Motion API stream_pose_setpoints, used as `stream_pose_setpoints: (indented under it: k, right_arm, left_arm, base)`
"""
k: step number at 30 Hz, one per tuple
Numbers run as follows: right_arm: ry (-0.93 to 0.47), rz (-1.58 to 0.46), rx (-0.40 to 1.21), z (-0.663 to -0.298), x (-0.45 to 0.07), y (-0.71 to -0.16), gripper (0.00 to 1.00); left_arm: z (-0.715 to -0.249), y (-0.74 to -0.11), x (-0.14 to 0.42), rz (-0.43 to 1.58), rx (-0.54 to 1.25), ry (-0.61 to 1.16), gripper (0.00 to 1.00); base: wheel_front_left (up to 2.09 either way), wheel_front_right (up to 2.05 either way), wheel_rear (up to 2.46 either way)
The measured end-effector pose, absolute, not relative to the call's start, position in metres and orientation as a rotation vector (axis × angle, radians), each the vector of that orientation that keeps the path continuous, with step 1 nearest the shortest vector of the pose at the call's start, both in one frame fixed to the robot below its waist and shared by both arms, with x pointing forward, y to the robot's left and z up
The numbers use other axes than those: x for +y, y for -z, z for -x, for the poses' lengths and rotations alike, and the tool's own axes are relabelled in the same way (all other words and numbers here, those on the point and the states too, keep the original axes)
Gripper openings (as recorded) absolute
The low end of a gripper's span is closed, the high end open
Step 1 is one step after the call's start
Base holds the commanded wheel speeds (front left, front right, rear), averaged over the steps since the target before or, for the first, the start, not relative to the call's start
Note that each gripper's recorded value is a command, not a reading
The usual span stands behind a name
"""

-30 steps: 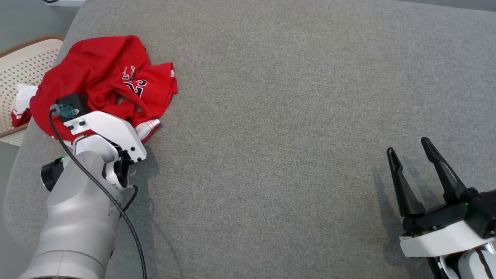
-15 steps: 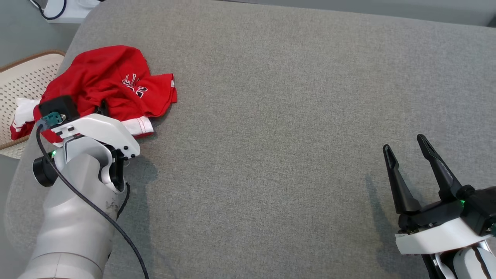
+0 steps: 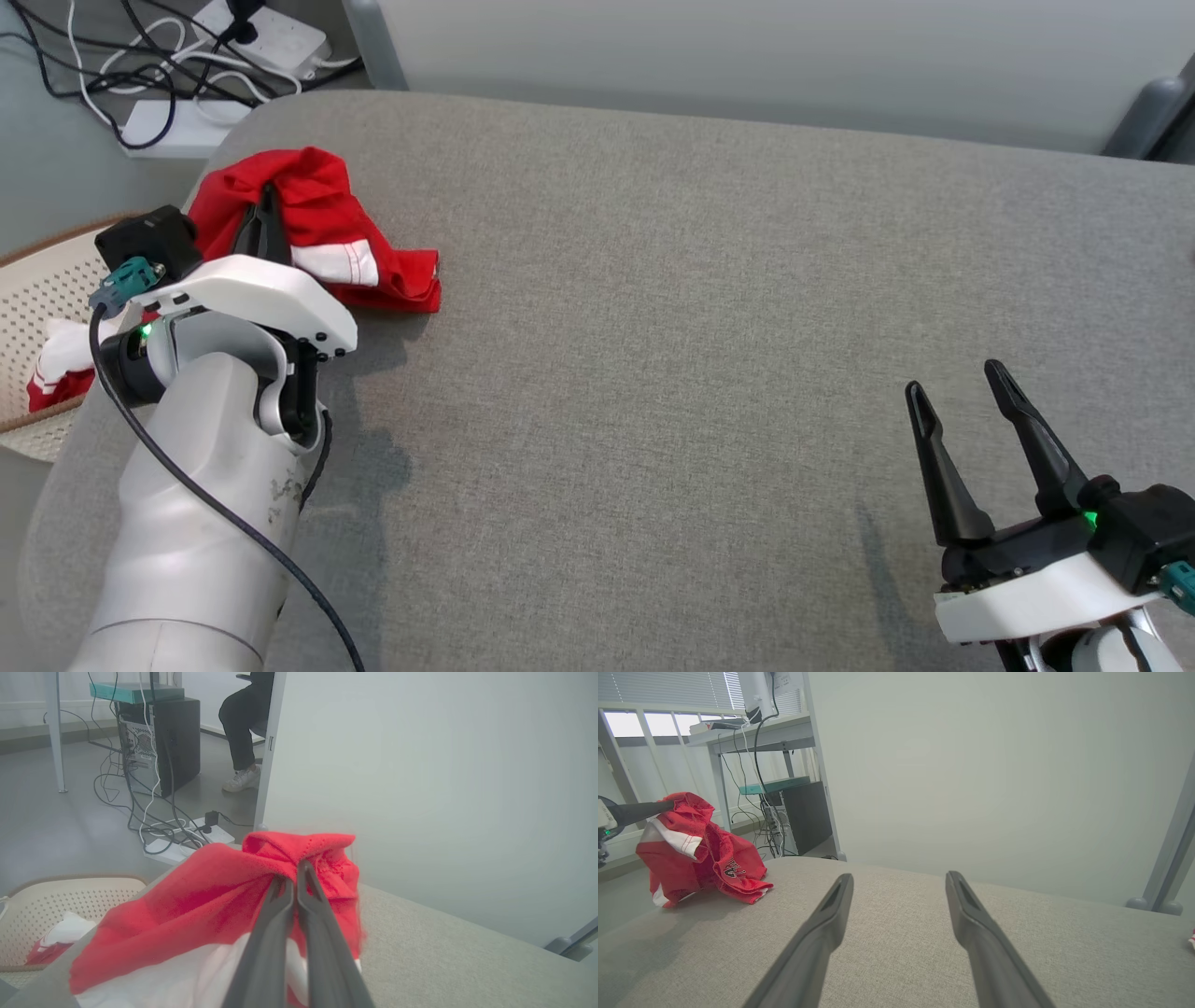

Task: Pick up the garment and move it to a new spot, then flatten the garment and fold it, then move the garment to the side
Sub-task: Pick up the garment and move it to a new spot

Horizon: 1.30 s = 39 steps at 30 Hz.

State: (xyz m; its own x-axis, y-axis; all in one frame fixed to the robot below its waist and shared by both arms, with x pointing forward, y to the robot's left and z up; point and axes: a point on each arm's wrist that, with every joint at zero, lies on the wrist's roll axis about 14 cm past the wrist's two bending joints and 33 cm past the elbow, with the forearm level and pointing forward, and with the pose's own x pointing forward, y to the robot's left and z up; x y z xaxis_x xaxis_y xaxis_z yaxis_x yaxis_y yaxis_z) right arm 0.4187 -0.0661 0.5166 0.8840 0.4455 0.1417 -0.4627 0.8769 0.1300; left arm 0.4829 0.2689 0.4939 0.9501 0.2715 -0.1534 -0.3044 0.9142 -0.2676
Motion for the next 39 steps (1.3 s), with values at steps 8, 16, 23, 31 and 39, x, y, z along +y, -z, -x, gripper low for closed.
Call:
stream_pose_setpoints:
  k: [8, 16, 23, 31, 39]
  right_arm:
    - [-0.426, -0.161, -0.134, -0.396, -0.080, -0.530, 1.00]
    - [-0.359, -0.158, -0.168, -0.377, -0.100, -0.542, 1.00]
    - [-0.296, -0.150, -0.190, -0.364, -0.121, -0.548, 1.00]
    - [-0.211, -0.142, -0.177, -0.355, -0.147, -0.543, 1.00]
    - [-0.137, -0.132, -0.172, -0.353, -0.169, -0.541, 1.00]
  left_arm:
    - [-0.488, -0.550, 0.227, 0.304, -0.035, -0.162, 0.00]
    - [-0.490, -0.582, 0.151, 0.329, -0.067, 0.044, 0.00]
    - [-0.483, -0.588, 0.075, 0.342, -0.027, 0.241, 0.00]
    - [-0.465, -0.579, -0.030, 0.349, 0.056, 0.493, 0.00]
    - [-0.444, -0.572, -0.104, 0.333, 0.120, 0.705, 0.00]
  base:
    - [0.00, 0.00, 0.00]
    - [0.00, 0.00, 0.00]
    - [0.00, 0.00, 0.00]
    - [0.00, 0.00, 0.00]
    - [0.00, 0.00, 0.00]
